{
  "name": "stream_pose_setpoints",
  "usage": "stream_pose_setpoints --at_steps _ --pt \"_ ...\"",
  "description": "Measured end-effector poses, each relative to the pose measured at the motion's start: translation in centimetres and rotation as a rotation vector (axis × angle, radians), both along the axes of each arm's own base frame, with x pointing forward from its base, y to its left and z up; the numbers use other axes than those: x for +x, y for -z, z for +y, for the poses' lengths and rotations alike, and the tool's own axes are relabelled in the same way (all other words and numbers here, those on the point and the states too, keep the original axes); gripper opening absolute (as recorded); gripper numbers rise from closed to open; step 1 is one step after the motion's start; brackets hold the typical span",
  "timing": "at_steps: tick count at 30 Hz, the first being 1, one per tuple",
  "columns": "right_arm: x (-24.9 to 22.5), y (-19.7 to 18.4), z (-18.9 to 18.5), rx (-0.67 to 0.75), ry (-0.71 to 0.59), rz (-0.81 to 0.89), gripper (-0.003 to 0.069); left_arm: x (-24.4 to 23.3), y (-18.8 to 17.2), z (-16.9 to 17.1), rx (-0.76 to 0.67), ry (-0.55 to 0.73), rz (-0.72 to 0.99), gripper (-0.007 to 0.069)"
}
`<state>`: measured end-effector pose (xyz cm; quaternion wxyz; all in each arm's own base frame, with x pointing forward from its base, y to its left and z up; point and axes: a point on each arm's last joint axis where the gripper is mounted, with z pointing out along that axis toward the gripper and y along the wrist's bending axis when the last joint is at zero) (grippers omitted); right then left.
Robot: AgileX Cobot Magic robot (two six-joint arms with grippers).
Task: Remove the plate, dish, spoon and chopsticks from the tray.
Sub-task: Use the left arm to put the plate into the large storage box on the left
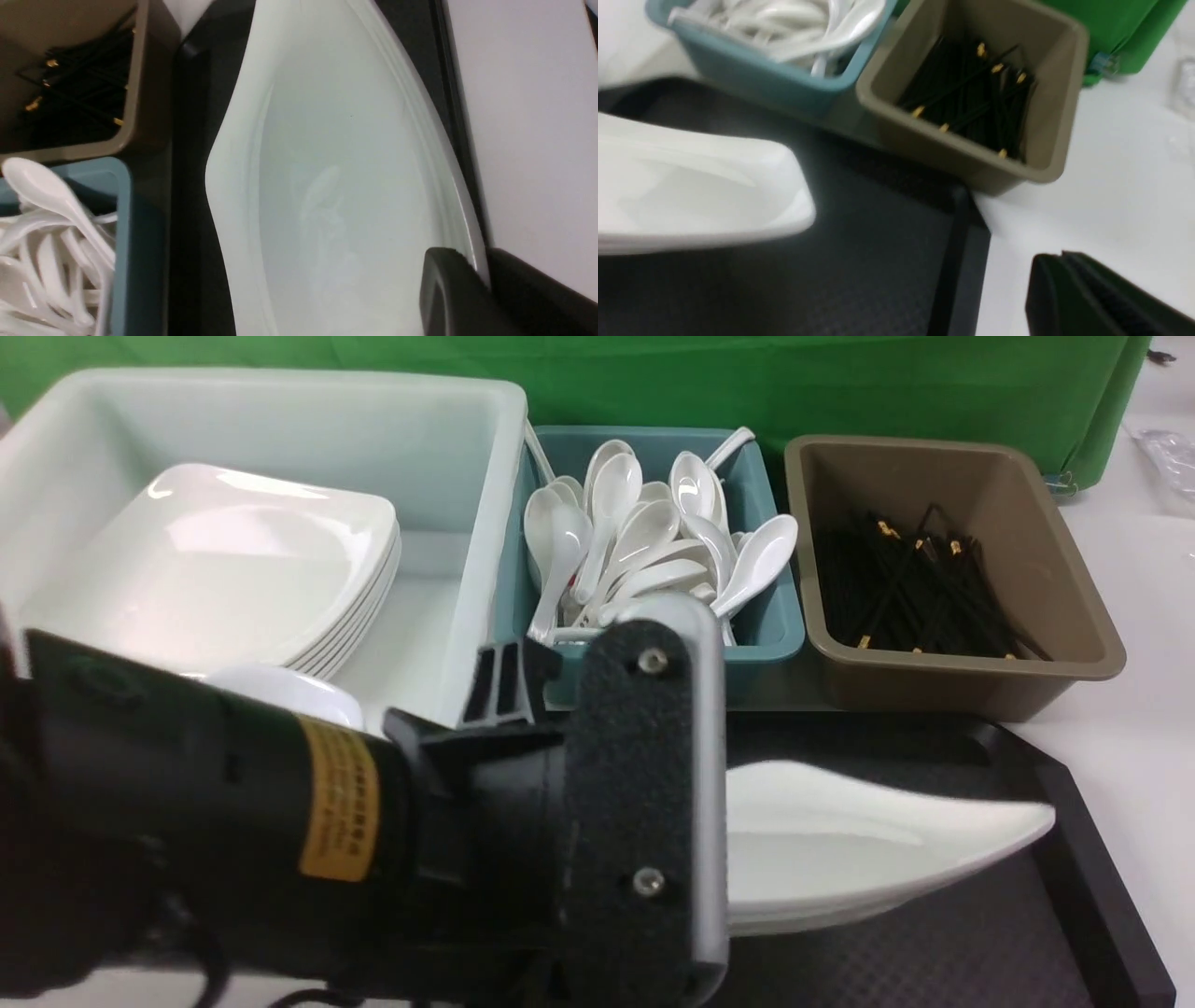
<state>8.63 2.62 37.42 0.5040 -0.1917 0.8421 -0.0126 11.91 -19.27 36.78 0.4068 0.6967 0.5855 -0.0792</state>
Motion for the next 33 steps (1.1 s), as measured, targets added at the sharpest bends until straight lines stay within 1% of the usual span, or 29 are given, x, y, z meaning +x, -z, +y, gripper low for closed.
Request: stream_pose_setpoints --at_steps 5,10,13,14,18,22,23,25,27,28,29,33 --pt "0.0 -0.3 -0.1 0.009 0.005 -0.014 0.002 0.6 -1.8 0.6 -0.066 -0.069 -0.116 0.0031" --pt "0.0 -0.3 -0.1 0.014 0.007 -0.014 0.002 1.4 -3.5 1.3 -0.077 -0.159 -0.209 0.0031" --pt "0.0 -0.4 0.0 0.029 0.007 -0.018 0.002 2.5 -4.6 2.3 -0.061 -0.267 -0.292 0.0031" --pt "0.0 -0.4 0.0 0.03 0.007 -0.018 0.002 2.7 -4.6 2.4 -0.059 -0.279 -0.301 0.0031" --pt "0.1 -0.7 0.3 0.054 -0.022 -0.048 0.002 5.5 -4.9 4.8 -0.023 -0.459 -0.34 0.0031" --pt "0.1 -0.8 0.4 0.057 -0.031 -0.056 0.002 9.2 -3.7 7.7 0.053 -0.647 -0.322 0.0031" --pt "0.1 -0.8 0.4 0.057 -0.032 -0.056 0.002 9.4 -3.7 7.9 0.058 -0.656 -0.321 0.0031" --pt "0.1 -0.8 0.4 0.056 -0.035 -0.059 0.002 11.9 -2.4 9.8 0.133 -0.749 -0.305 0.0031" --pt "0.1 -0.8 0.5 0.053 -0.039 -0.061 0.002 12.8 -1.9 10.5 0.166 -0.773 -0.3 0.0031" --pt "0.1 -0.8 0.5 0.047 -0.046 -0.061 0.002 14.7 -0.6 11.7 0.23 -0.807 -0.282 0.0031" --pt "0.1 -0.8 0.5 0.046 -0.051 -0.057 0.002 15.6 0.1 12.2 0.263 -0.812 -0.275 0.0031" --pt "-0.1 -0.5 0.8 0.049 -0.081 -0.03 0.002 18.7 2.9 13.7 0.333 -0.829 -0.239 0.0031"
